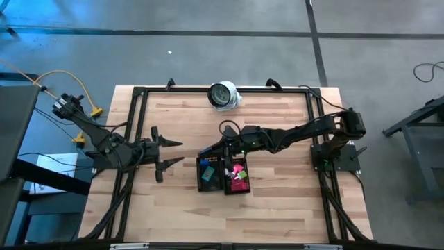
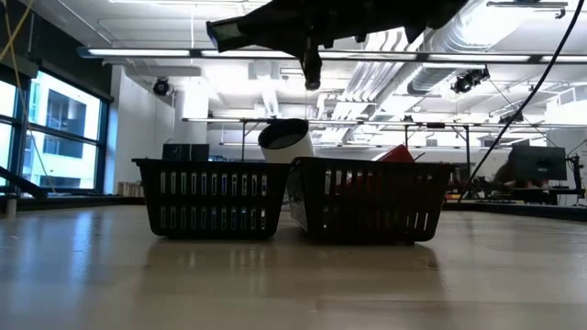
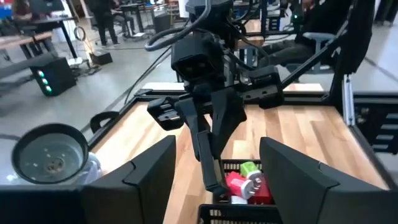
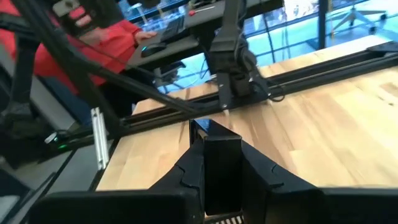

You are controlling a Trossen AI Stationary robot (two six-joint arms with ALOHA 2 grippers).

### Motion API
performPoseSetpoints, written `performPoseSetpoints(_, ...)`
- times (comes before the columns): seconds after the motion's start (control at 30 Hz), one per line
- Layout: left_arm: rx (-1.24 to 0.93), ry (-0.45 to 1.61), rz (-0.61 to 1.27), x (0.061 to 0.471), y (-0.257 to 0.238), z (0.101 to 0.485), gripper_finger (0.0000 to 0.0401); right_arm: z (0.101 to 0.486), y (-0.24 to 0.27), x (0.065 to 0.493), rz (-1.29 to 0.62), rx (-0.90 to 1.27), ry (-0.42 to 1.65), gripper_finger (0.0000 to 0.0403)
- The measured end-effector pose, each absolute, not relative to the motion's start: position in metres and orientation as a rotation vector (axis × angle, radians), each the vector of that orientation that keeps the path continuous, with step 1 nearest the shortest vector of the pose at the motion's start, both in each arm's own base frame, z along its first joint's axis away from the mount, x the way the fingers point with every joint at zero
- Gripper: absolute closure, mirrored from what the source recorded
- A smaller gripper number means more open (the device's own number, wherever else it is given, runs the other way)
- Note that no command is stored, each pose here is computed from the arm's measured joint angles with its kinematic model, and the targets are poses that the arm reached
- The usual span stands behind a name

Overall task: Pick & Place Office items
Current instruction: Put the black digital clock into the left black bin

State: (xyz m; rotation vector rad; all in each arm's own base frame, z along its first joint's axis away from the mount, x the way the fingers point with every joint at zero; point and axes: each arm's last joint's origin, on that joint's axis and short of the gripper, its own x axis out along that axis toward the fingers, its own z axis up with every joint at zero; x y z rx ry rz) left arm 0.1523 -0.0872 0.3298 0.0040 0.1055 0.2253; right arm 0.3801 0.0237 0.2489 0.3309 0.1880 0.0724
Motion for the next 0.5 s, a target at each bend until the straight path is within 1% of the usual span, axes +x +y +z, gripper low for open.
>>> performPoseSetpoints(0.17,-0.015,0.105,0.226,0.153,-0.0877,0.3294,0.0175,0.2496,0.0245,0.3794,0.099,0.311,0.193,0.0351)
performPoseSetpoints(0.3,-0.055,0.118,0.202,0.1567,-0.0911,0.3261,0.0175,0.2525,0.0251,0.3782,0.127,0.287,0.184,0.0356)
performPoseSetpoints(0.5,-0.015,0.141,0.201,0.1623,-0.0954,0.3211,0.0175,0.2586,0.0294,0.3751,0.183,0.26,0.174,0.0355)
